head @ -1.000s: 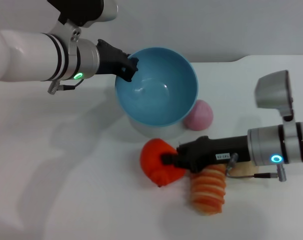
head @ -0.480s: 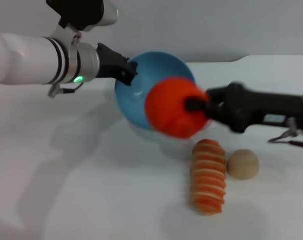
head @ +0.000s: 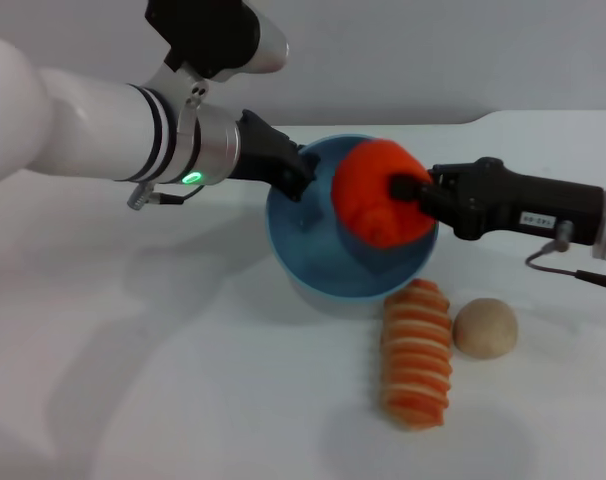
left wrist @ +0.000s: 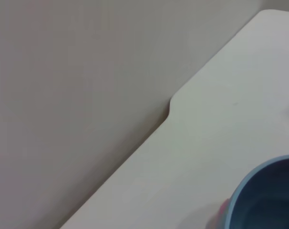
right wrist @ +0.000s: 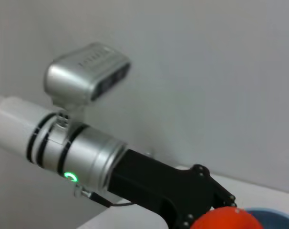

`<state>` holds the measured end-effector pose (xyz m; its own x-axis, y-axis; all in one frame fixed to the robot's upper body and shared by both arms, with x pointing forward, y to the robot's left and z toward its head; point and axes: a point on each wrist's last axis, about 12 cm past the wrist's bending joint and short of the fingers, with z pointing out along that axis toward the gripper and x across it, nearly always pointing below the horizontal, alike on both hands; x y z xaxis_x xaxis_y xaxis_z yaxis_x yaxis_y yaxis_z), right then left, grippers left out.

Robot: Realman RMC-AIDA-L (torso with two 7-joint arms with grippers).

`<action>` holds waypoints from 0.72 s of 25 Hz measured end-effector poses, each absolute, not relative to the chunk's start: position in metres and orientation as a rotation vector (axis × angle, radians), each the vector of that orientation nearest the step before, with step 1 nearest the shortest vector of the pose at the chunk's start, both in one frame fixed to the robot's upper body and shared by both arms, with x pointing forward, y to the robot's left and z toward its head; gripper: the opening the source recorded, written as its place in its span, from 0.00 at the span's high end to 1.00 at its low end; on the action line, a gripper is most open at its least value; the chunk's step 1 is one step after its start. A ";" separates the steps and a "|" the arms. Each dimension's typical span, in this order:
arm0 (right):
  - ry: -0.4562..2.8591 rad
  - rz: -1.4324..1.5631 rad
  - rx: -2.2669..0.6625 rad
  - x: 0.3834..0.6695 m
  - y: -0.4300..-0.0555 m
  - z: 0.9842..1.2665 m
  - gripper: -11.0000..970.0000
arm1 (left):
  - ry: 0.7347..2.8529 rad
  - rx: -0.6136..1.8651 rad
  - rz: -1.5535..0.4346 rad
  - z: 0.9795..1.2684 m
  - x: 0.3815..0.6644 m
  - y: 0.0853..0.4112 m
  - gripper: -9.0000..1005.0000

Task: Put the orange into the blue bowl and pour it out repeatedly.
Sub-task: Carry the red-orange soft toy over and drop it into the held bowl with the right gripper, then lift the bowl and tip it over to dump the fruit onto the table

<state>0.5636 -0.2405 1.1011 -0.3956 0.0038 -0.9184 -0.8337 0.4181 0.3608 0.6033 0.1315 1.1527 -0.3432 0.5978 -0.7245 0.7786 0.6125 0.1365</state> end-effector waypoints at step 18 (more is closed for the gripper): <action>1.680 1.115 -0.659 0.567 -0.245 1.107 0.59 | 2.060 1.061 -0.295 1.151 0.605 0.134 0.99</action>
